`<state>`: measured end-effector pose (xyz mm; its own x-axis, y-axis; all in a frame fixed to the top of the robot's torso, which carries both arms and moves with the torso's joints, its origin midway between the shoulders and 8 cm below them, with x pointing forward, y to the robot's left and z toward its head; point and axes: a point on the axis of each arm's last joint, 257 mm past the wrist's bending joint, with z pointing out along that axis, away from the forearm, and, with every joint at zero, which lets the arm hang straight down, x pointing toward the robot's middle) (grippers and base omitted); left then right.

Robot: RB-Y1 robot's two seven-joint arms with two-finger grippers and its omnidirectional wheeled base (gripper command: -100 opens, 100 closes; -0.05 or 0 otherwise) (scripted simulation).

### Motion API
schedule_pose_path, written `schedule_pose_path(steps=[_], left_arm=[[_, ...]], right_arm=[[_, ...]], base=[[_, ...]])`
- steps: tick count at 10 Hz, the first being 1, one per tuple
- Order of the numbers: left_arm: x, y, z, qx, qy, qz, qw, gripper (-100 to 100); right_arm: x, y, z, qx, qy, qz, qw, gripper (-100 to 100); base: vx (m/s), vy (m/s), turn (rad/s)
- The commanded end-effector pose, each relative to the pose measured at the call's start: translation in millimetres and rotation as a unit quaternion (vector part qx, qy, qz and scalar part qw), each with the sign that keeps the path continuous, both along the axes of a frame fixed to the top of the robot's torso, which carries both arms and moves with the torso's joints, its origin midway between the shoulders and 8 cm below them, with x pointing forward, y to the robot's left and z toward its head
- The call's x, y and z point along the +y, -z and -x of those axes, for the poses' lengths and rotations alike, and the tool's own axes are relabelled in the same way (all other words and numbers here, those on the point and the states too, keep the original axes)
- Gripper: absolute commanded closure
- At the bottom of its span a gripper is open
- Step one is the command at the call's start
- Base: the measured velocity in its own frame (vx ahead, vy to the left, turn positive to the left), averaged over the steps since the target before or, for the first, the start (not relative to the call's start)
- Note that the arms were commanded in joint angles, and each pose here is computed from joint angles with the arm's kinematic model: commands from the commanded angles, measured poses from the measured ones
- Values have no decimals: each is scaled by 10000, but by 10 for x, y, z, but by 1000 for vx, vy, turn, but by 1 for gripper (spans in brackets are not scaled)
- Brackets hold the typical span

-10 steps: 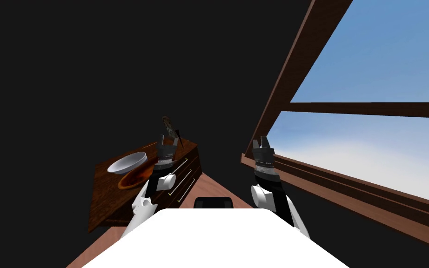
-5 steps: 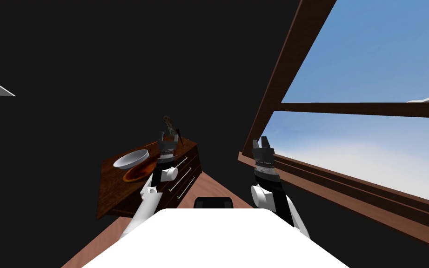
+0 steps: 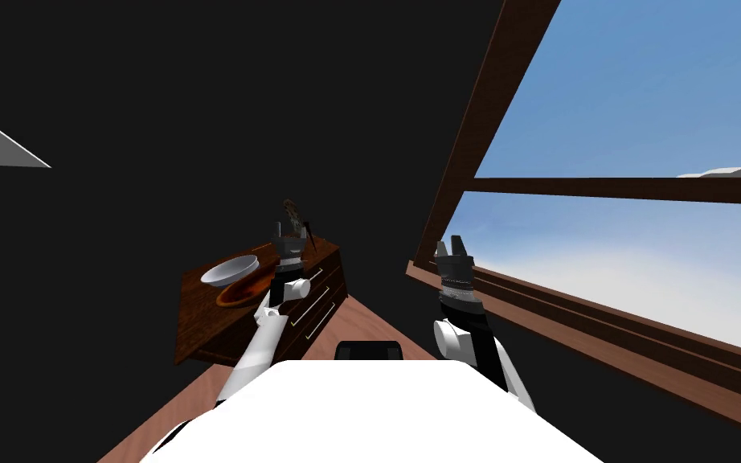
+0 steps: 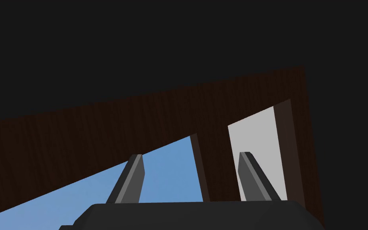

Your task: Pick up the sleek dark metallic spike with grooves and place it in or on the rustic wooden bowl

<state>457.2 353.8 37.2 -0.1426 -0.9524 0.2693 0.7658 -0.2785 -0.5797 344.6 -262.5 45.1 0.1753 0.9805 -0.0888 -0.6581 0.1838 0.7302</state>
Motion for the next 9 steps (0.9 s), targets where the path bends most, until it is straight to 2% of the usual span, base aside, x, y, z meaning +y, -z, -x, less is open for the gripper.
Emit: schedule_pose_path(steps=[1, 2, 3, 4, 5, 6, 8, 9], left_arm=[[118, -40, -97, -82, 12, 214, 9997, -100], [122, -19, -123, -54, 10, 224, 9997, -100], [232, -51, -204, -117, 8, 423, 9990, -100], [236, -34, -224, -94, 6, 431, 9990, -100], [351, -71, -300, -164, -1, 640, 9978, -100], [358, -41, -323, -127, -7, 651, 9978, -100], [625, -57, -438, -222, -63, 1091, 9938, -100], [612, -65, -498, -214, -44, 1116, 9935, -100]], right_arm=[[0, 0, 0, 0, 0, 0, 10000, 0], [0, 0, 0, 0, 0, 0, 10000, 0], [0, 0, 0, 0, 0, 0, 10000, 0], [0, 0, 0, 0, 0, 0, 10000, 0], [0, 0, 0, 0, 0, 0, 10000, 0], [0, 0, 0, 0, 0, 0, 10000, 0], [0, 0, 0, 0, 0, 0, 10000, 0], [0, 0, 0, 0, 0, 0, 10000, 0]], base=[[-33, -42, 21], [-26, -36, 13], [-21, -48, 13], [-15, -43, 10], [-13, -47, 8], [-13, -39, 6], [-12, -48, -2], [-4, -42, 2]])
